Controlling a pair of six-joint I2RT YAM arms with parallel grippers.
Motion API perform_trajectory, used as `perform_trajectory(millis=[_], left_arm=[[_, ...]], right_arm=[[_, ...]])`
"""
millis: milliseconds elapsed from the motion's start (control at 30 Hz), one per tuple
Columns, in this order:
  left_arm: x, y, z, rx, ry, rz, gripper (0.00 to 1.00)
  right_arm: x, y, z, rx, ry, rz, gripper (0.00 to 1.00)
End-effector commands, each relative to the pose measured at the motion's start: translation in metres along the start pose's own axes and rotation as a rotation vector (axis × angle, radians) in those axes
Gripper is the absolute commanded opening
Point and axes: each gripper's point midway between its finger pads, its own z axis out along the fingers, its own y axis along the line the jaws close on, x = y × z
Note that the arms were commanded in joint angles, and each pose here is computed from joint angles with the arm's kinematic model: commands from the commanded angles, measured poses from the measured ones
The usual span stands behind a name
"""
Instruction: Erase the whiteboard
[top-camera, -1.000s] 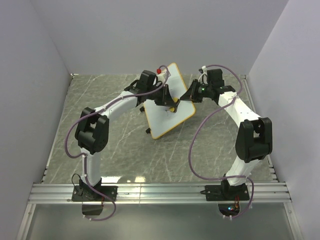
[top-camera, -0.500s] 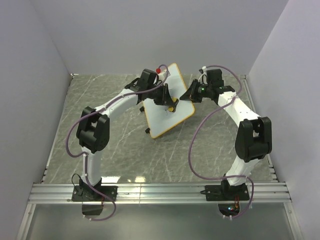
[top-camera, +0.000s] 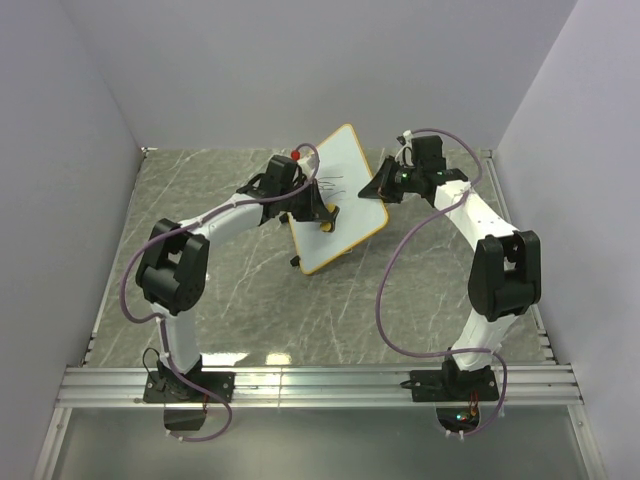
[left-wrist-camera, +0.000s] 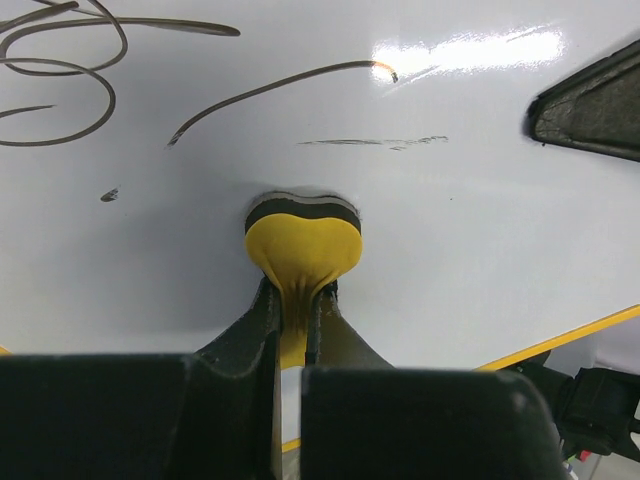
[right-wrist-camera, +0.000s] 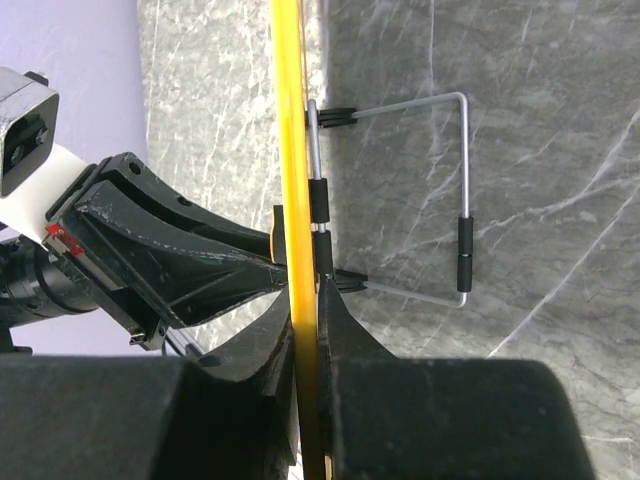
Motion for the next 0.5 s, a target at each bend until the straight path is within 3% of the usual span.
perform_trajectory(millis=[0,267,467], left_arm=[[0.09,0.052,0.023,-0.172,0.24,-0.08,0.0],[0.094,0.073,0.006,-0.196,0.218,-0.125,0.0],[0.044,0.077,0.004,-0.201,0.141,-0.116,0.0]], right_arm=[[0.024,0.023,0.005,-0.003,0.077,0.064,0.0],[0.038,0.023,-0.008,-0.002,0.1,0.073,0.0],[0.058,0.015,-0.016,0.016,0.127,0.072,0.0]])
